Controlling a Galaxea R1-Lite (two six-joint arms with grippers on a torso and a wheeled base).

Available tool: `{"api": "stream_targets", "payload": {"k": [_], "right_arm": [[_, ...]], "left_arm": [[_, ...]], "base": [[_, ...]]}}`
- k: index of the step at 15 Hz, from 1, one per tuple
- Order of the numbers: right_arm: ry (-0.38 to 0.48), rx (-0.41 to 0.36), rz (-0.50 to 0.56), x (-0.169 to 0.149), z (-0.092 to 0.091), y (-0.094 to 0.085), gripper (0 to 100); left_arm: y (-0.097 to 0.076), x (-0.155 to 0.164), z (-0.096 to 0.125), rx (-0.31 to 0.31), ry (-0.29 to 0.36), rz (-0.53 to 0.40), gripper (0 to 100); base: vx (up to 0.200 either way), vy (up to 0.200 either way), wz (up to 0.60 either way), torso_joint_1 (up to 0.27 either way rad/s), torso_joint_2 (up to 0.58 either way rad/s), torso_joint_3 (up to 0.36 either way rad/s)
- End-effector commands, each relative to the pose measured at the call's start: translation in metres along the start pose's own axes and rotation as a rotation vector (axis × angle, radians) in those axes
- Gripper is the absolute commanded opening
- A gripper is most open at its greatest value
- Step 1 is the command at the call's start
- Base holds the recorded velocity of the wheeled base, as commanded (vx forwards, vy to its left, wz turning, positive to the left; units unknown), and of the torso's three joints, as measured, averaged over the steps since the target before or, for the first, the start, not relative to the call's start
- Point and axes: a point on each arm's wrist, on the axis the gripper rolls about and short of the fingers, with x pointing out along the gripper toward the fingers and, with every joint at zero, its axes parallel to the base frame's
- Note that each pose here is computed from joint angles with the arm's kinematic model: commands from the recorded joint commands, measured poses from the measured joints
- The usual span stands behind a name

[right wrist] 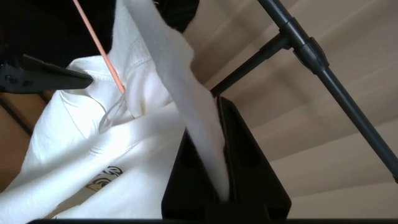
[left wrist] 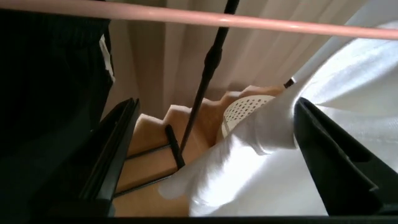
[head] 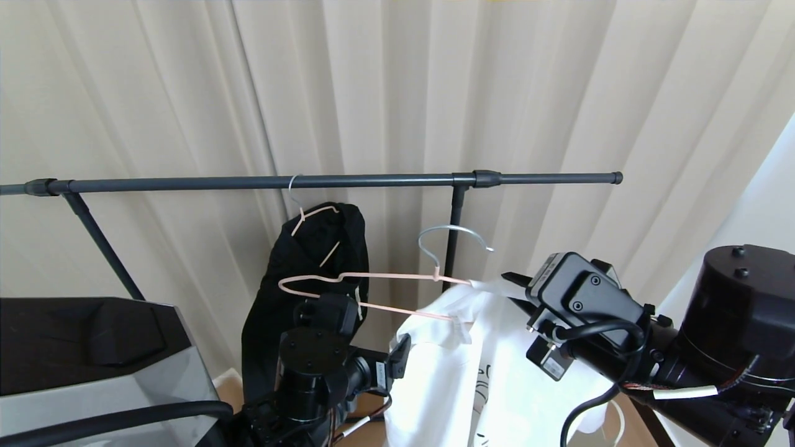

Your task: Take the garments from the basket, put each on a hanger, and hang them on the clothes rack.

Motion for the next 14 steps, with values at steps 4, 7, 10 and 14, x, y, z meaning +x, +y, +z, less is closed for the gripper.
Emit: {"api": "stream_targets", "payload": {"k": [4, 7, 10, 14], "right_arm": [[-0.01, 0.006, -0.014, -0.004, 0.002, -0.005, 0], [0.009, 0.011, -0.034, -0.001, -0.003, -0.011, 0], [0.026, 0.02, -0.055, 0.002, -0.007, -0.017, 0], [0.031, 0.039, -0.016, 0.01, -0.022, -0.031, 0]], "left_arm": [[0.004, 0.001, 0.0, 0.012, -0.027, 0.01, 0], [0.009, -0.01, 0.01, 0.047, -0.103, 0.005, 0], [0.016, -0.011, 0.016, 0.07, -0.15, 0.021, 0], [0.024, -0.011, 0.026, 0.065, -0.183, 0.051, 0]], "base": [[0.0, 0.0, 0.0, 0.0, 0.0, 0.0], [0.0, 0.0, 0.0, 0.0, 0.0, 0.0], [0.0, 0.0, 0.0, 0.0, 0.0, 0.0], [0.0, 0.0, 0.0, 0.0, 0.0, 0.0]]}}
